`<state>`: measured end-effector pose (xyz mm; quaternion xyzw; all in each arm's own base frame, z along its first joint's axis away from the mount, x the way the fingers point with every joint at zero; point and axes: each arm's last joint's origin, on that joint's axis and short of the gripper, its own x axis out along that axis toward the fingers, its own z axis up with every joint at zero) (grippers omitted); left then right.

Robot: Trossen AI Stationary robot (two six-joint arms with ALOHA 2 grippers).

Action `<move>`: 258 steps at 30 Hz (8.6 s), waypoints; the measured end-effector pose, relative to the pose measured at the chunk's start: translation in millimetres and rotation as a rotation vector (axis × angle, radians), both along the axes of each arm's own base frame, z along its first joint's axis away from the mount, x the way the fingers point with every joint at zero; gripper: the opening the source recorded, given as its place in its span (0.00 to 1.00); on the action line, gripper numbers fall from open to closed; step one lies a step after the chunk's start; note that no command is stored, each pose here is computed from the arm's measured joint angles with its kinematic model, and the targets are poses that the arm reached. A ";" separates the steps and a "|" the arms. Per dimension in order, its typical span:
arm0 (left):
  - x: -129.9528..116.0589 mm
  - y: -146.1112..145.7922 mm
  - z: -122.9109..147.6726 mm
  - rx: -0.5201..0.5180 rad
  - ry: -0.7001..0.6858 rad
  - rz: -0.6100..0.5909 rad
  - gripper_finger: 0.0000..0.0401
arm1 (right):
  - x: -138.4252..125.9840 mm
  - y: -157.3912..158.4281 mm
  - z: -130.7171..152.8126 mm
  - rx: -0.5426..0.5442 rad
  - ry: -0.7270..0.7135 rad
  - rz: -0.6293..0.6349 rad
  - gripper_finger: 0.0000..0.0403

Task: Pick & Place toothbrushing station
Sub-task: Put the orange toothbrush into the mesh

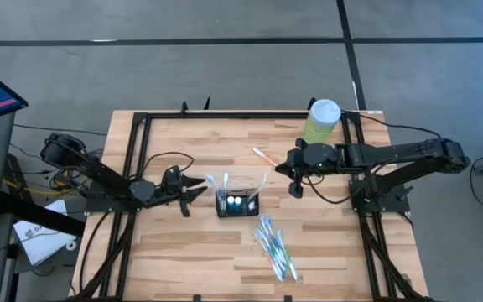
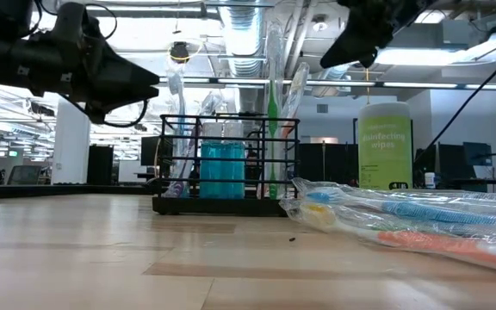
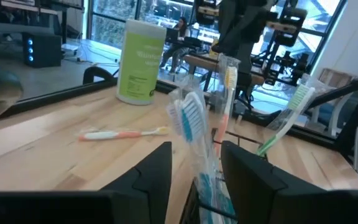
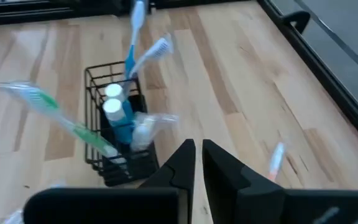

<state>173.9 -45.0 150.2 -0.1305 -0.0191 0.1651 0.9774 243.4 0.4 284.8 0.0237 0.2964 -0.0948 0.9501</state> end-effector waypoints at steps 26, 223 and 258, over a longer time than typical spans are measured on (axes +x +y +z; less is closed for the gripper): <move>-5.4 2.8 17.8 0.084 -0.062 0.041 0.32 | 29.4 -66.9 -77.7 0.067 0.360 -0.276 0.12; 73.8 -0.7 87.3 -0.891 -0.009 -0.965 0.32 | 100.2 204.8 33.4 -1.290 0.242 0.486 0.00; 78.2 -6.0 93.6 -0.978 0.031 -0.939 0.32 | 107.8 225.6 15.2 -1.429 0.273 0.507 0.00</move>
